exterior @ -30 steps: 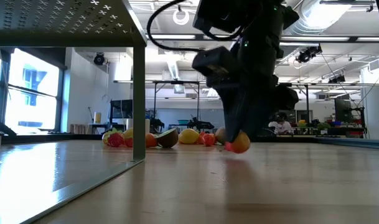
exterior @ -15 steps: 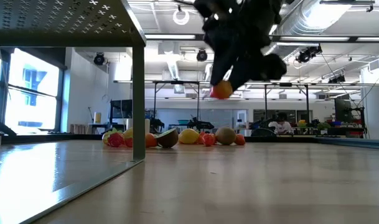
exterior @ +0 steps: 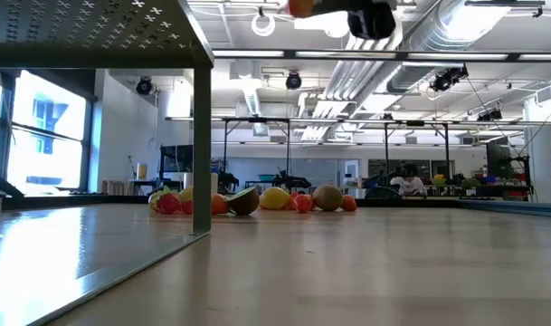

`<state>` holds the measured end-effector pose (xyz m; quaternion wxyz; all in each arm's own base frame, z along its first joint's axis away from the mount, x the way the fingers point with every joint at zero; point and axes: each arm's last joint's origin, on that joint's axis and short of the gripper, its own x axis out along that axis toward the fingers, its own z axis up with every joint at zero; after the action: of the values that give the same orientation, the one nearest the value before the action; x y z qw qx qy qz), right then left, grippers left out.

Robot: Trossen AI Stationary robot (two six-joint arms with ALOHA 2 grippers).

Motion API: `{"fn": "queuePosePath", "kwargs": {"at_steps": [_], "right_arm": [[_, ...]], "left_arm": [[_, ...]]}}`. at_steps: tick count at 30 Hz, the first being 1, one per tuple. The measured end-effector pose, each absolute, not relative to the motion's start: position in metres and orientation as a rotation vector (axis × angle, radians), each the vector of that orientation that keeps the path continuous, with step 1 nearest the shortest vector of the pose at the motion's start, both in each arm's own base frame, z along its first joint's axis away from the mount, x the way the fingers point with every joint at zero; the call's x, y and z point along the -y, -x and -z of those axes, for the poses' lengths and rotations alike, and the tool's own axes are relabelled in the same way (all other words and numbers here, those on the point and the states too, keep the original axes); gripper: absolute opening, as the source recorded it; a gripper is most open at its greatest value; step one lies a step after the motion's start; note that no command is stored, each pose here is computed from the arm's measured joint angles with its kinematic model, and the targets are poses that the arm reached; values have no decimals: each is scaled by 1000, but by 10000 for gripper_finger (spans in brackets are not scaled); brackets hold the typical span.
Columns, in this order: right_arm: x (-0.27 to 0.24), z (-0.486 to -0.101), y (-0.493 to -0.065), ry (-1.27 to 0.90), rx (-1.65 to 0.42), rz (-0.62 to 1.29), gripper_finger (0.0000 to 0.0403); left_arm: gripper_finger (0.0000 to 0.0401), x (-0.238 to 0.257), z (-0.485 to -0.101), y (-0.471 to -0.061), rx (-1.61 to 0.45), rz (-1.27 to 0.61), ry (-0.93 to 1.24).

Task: Pick & Place Fruit
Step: Put the pear into the red strainer bowl on the shelf

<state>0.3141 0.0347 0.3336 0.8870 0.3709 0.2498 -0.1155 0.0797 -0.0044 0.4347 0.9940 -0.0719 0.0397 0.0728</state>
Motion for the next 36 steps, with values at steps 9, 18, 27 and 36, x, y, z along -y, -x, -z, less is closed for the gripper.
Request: {"fn": "queuePosePath", "kwargs": {"at_steps": [9,18,27,36], "right_arm": [[-28,-368,-314,-678,-250,128,115],[-25,-383,-318,-588,-91,74,114],[-25,-385,-318,-535,-74,64,117],[-25,-385,-318,-503,-75,58,120]], "left_arm": [[14,4,-435,-80,-76,-149,212],[20,7,-432,-98,-112,-154,213],[120,13,-435,-132,-82,-151,250],[240,18,-438,-164,-14,-142,311]]}}
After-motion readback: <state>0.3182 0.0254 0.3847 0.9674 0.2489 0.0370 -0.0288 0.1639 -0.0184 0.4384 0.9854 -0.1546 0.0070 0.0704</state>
